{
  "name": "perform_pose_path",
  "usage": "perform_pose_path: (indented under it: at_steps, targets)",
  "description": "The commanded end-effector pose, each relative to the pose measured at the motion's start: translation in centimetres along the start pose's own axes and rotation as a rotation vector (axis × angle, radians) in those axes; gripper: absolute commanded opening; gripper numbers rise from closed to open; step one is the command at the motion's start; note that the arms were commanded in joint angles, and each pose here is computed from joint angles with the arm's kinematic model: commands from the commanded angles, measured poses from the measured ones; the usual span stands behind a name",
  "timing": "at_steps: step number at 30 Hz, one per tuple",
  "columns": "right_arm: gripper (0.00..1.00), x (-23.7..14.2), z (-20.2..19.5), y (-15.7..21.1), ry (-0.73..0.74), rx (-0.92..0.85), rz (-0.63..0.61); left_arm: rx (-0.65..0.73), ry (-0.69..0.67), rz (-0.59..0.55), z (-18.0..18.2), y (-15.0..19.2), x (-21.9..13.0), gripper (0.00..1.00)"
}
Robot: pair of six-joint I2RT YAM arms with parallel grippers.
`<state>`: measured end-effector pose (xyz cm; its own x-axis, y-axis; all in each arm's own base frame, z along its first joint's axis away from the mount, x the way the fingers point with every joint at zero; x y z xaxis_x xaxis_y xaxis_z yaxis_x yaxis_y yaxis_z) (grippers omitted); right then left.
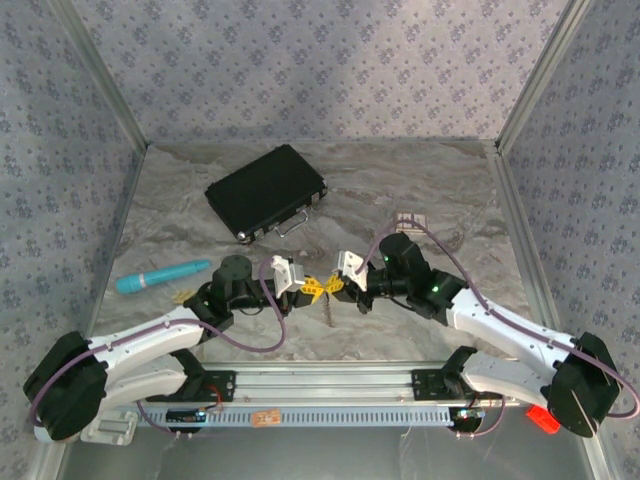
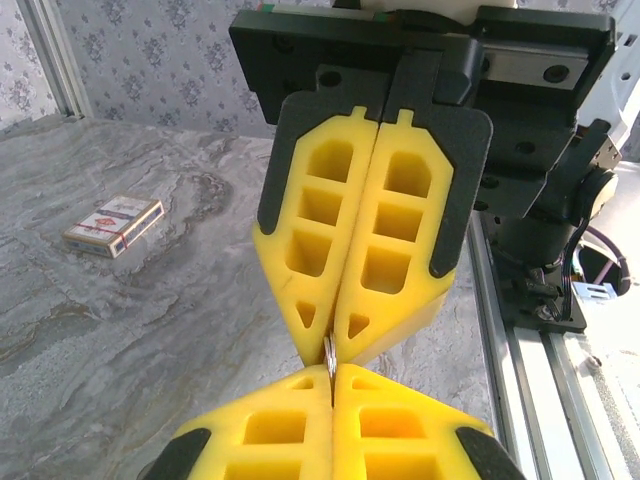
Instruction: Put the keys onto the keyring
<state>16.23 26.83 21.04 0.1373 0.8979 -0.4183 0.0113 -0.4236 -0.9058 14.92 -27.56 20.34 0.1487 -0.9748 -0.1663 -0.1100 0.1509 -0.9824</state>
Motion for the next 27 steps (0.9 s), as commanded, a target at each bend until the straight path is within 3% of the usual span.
perform_pose_path:
  at_steps: [1, 2, 5, 7, 11, 16, 21, 27]
  targets:
    - [0.0, -0.1, 0.2, -0.7, -0.029, -0.013, 0.018, 0.049, 0.046, -0.052, -0.9, -1.5, -0.2, 0.0]
    - [0.0, -0.3, 0.2, -0.8, -0.03, -0.018, 0.024, 0.047, 0.036, -0.04, -0.7, -1.4, -0.2, 0.0]
    - [0.0, -0.7, 0.1, -1.4, -0.028, -0.03, 0.067, 0.047, 0.007, 0.014, -0.3, -0.8, -0.2, 0.22]
    - [0.0, -0.8, 0.2, -1.5, -0.028, -0.051, 0.123, 0.054, -0.01, 0.062, -0.1, -0.2, -0.3, 0.26]
    - [0.0, -0.7, 0.4, -1.3, -0.037, -0.104, 0.245, 0.072, -0.004, 0.138, 0.0, 0.3, -0.1, 0.24]
    - [0.0, -0.5, 0.3, -1.3, -0.035, -0.173, 0.337, 0.089, 0.008, 0.123, -0.1, -0.2, -0.1, 0.22]
    - [0.0, -0.3, 0.5, -1.6, -0.048, -0.2, 0.363, 0.083, 0.038, 0.111, -0.6, -0.3, -0.1, 0.22]
    - [0.0, 0.2, 1.2, -2.4, -0.089, -0.203, 0.331, 0.092, 0.033, 0.09, -0.5, -0.7, 0.0, 0.12]
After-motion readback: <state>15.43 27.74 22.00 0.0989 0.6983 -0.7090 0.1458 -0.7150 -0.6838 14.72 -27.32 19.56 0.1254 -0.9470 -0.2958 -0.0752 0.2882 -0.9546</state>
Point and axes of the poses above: each hand's point on the last joint's axis, 136 mm out from that joint toward the fingers, its own x axis out along the fingers, its own z axis along the line the jaws close on, y = z × x, the point moved 3 cm from there along -x, back along the fingers, and after that the axes turned 2 degrees about -x, right-handed, at the moved point
